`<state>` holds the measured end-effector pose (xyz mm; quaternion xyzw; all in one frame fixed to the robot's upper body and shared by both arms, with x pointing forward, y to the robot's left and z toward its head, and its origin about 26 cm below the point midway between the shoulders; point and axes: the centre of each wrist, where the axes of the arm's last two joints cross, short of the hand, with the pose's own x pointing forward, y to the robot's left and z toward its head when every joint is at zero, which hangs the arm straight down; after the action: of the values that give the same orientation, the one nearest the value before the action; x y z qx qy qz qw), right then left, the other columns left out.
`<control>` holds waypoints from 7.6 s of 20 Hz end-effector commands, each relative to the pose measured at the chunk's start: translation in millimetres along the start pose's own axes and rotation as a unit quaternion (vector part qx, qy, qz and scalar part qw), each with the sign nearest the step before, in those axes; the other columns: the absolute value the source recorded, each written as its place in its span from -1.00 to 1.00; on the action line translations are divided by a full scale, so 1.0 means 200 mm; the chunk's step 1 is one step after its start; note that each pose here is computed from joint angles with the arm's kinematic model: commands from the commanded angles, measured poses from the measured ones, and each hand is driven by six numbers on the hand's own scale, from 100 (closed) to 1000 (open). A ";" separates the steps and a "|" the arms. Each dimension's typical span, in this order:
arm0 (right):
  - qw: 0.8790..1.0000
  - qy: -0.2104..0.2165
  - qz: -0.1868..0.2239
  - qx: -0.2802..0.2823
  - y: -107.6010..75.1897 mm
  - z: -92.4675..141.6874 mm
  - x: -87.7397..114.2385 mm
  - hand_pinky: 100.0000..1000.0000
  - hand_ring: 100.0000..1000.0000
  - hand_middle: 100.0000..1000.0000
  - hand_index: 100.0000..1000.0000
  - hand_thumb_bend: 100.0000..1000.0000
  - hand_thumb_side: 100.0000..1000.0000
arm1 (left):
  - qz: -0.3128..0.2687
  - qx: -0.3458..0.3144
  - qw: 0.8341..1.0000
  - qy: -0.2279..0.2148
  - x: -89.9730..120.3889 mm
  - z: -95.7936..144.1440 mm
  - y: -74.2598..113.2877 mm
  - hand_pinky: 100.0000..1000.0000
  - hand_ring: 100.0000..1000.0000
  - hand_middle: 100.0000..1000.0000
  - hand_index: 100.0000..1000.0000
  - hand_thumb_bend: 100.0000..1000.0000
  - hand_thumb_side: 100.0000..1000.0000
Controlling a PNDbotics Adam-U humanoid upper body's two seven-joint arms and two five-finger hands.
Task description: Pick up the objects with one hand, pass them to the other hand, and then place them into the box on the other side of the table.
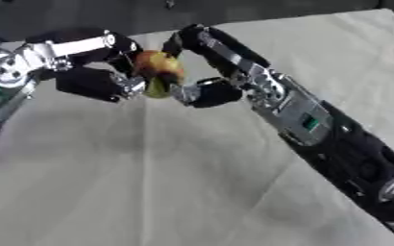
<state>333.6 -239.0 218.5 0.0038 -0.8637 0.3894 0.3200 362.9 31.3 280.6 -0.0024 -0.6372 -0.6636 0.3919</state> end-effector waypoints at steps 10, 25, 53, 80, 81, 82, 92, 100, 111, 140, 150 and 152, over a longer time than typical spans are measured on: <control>1.000 -0.014 0.022 0.005 -0.03 -0.02 0.03 0.74 0.10 -0.28 0.05 -1.00 -1.00 | -0.025 0.057 0.998 -0.018 0.05 0.01 0.03 0.44 -0.07 -0.26 -0.16 -1.00 -0.68; 0.999 -0.020 0.041 0.024 -0.03 -0.01 0.02 0.81 0.41 0.20 0.50 -1.00 -0.34 | -0.087 0.081 0.993 0.017 0.06 0.02 0.04 0.38 -0.18 -0.43 -0.35 -1.00 -0.92; 0.995 0.041 0.092 0.019 -0.05 0.04 -0.03 0.88 0.66 0.57 0.77 -1.00 0.14 | -0.086 0.155 0.982 0.067 -0.04 0.26 0.20 0.39 -0.20 -0.47 -0.39 -1.00 -1.00; 0.991 0.026 0.133 -0.005 -0.06 0.13 0.02 0.88 0.66 0.56 0.75 -1.00 -0.08 | -0.025 0.300 0.903 0.306 -0.73 1.09 0.35 0.42 -0.18 -0.45 -0.37 -1.00 -1.00; 0.991 0.025 0.133 -0.007 -0.06 0.13 0.02 0.88 0.66 0.56 0.75 -1.00 -0.08 | -0.026 0.303 0.901 0.309 -0.74 1.10 0.35 0.42 -0.18 -0.45 -0.37 -1.00 -1.00; 0.991 0.025 0.133 -0.007 -0.06 0.13 0.03 0.88 0.66 0.56 0.75 -1.00 -0.08 | -0.026 0.305 0.900 0.310 -0.75 1.11 0.35 0.42 -0.18 -0.45 -0.37 -1.00 -1.00; 0.991 0.005 0.132 -0.026 -0.04 0.14 0.07 0.88 0.65 0.55 0.74 -1.00 -0.14 | -0.026 0.357 0.843 0.402 -0.97 1.30 0.33 0.42 -0.15 -0.42 -0.34 -1.00 -1.00; 0.991 -0.003 0.125 -0.044 -0.03 0.13 0.09 0.88 0.65 0.55 0.74 -1.00 -0.14 | -0.041 0.365 0.817 0.444 -1.11 1.35 0.29 0.43 -0.11 -0.40 -0.31 -0.94 -1.00; 0.991 -0.011 0.118 -0.060 -0.04 0.13 0.13 0.88 0.64 0.55 0.73 -1.00 -0.16 | -0.049 0.373 0.792 0.481 -1.22 1.42 0.26 0.47 0.04 -0.17 -0.02 -0.54 -1.00; 0.982 0.034 0.116 -0.146 -0.23 0.35 0.12 0.93 0.73 0.69 0.79 -1.00 -0.23 | -0.060 0.527 0.765 0.366 -1.00 1.32 0.34 0.55 0.29 0.31 0.52 -1.00 0.33; 0.960 0.131 0.041 -0.245 -0.22 0.52 0.08 0.90 0.64 0.57 0.72 -1.00 -0.05 | 0.034 0.594 0.775 0.212 -0.89 1.09 0.08 0.56 0.29 0.30 0.55 -0.94 0.54; 0.952 0.152 0.021 -0.264 -0.22 0.56 0.07 0.90 0.64 0.56 0.68 -1.00 -0.02 | 0.059 0.606 0.771 0.189 -0.86 1.05 0.03 0.56 0.30 0.31 0.56 -0.90 0.54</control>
<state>274.8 -339.4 190.2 -0.1562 -0.8730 0.1589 0.4339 386.2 302.7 226.1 0.3313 -0.8007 -0.1208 0.4843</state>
